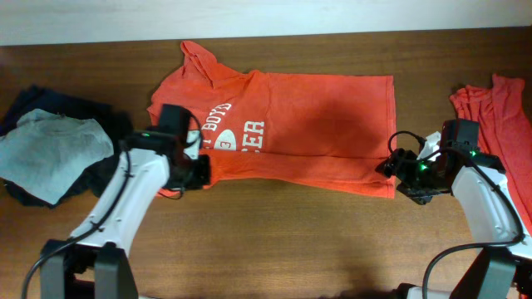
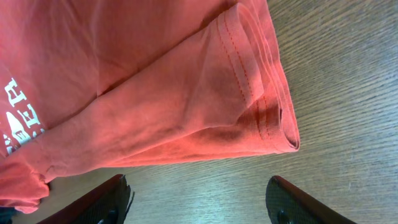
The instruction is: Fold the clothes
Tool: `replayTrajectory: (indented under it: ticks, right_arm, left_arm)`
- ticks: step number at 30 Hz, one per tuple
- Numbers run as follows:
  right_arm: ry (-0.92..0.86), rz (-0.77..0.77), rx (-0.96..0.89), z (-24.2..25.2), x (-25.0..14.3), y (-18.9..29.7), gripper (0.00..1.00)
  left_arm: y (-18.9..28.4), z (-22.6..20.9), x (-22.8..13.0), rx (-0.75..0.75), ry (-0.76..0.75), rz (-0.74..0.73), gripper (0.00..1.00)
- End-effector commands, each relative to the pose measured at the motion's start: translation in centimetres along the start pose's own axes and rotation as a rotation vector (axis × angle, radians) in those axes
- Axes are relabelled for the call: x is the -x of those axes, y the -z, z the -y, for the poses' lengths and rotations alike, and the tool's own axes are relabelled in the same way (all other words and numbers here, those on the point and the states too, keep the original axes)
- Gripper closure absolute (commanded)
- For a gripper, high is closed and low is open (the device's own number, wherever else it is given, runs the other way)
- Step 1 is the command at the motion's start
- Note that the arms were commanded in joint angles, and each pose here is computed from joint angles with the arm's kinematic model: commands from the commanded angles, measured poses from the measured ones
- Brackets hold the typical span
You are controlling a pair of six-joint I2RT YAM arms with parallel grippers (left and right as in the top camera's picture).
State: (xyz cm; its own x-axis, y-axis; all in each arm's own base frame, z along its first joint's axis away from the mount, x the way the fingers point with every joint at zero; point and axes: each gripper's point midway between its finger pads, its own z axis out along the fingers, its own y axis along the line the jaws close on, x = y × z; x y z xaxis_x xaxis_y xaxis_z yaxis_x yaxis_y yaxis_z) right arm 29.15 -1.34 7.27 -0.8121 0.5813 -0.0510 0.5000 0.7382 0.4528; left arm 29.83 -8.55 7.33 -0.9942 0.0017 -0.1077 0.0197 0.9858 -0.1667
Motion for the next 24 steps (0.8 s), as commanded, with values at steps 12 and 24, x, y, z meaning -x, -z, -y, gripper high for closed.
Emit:
replayTrajectory:
  ticks: [12,24]
  right_arm:
    - [0.029,0.025,-0.004,-0.3,0.5,0.5,0.25]
    - [0.029,0.025,-0.004,-0.3,0.5,0.5,0.25]
  left_arm:
    - [-6.4,-1.2,0.2,0.125,0.025,0.012,0.54]
    - [-2.9,-0.1,3.5,0.124,0.022,0.057,1.0]
